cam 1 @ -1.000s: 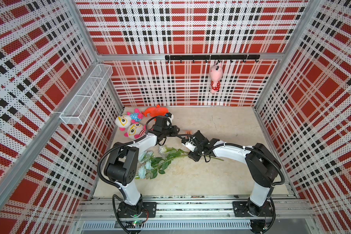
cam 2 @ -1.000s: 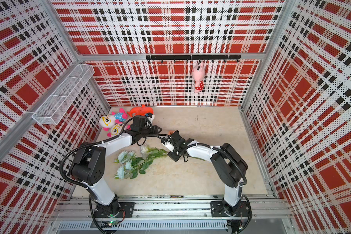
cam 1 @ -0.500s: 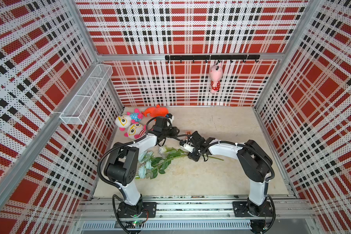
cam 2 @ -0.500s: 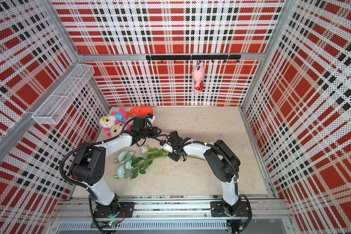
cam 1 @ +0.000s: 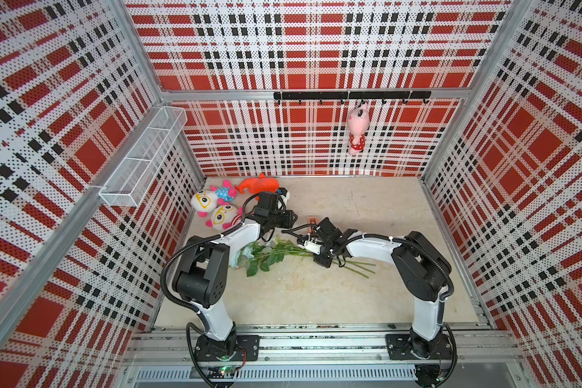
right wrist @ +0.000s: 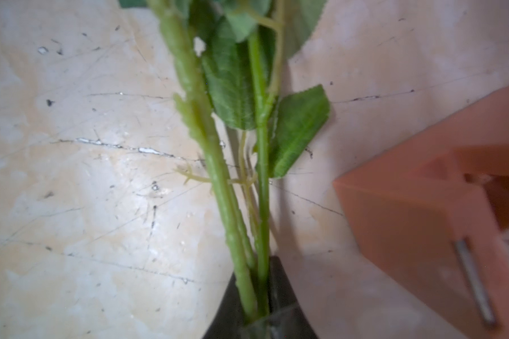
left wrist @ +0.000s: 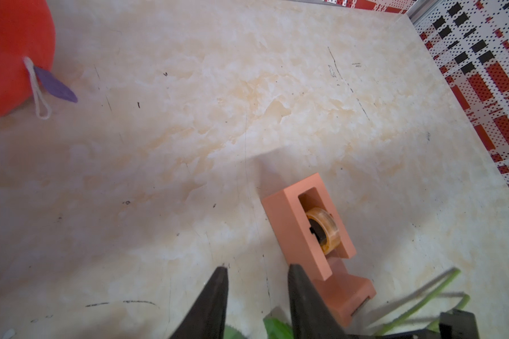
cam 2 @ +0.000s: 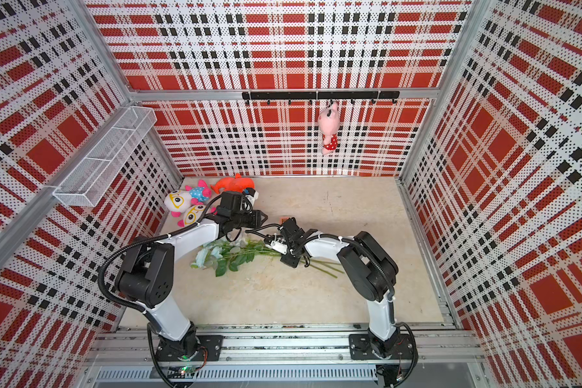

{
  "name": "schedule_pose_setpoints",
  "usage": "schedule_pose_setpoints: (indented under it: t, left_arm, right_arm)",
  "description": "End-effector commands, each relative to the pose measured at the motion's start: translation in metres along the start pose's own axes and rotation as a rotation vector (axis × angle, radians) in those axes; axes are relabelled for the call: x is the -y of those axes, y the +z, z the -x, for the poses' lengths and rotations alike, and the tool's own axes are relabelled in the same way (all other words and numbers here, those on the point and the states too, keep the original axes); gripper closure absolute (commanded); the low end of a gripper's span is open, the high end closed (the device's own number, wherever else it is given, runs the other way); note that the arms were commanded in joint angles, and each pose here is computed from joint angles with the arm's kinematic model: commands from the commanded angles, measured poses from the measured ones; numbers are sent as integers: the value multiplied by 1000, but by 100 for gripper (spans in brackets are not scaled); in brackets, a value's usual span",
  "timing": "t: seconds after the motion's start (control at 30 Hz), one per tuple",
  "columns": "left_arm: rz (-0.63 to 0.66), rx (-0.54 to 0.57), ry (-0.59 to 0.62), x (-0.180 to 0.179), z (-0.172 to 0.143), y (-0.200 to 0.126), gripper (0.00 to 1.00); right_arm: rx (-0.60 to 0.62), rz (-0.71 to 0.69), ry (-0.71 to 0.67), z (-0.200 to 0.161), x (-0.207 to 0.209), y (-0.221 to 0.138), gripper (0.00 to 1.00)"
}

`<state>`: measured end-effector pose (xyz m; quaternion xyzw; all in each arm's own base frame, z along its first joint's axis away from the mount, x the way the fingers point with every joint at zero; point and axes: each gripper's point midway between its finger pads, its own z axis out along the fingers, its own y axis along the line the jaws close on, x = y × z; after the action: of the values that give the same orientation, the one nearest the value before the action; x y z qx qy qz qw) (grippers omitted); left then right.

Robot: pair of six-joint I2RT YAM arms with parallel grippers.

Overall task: Wrap bouquets with tape
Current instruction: Pick up the unwrapped bouquet from the center of the board.

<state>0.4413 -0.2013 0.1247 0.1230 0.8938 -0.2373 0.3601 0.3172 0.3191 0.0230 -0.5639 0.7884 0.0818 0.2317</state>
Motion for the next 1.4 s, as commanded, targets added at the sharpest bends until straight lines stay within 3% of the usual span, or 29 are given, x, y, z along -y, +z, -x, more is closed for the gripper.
schedule_pose_setpoints:
  t: [0.0,0.23,0.47,0.73,0.93,1.03,1.1,1.37]
  left_arm:
    - [-15,15,41,4,15,-8,63]
    - [-29,83,58,6,43,-29,63]
    - [-27,169,96,14,68,-54,64]
    - [-4,184,116,14,70,-60,62]
    - [116,164,234,14,68,-59,40]
    - [127,209,292,19,73,-68,12]
    - [129,267,317,22,81,-79,2]
    - [106,371,525,39,93,-101,2]
  right_arm:
    - [23,-35,-65,1,5,-8,90]
    - [96,-62,-210,6,2,-25,100]
    - [154,-135,-332,14,8,-42,100]
    - [185,-196,-420,24,15,-54,100]
    - [233,-279,-483,37,24,-66,100]
    - [261,-322,-508,44,30,-72,100]
    - [268,-334,-530,48,32,-74,100]
    - [263,-384,-573,57,41,-79,100]
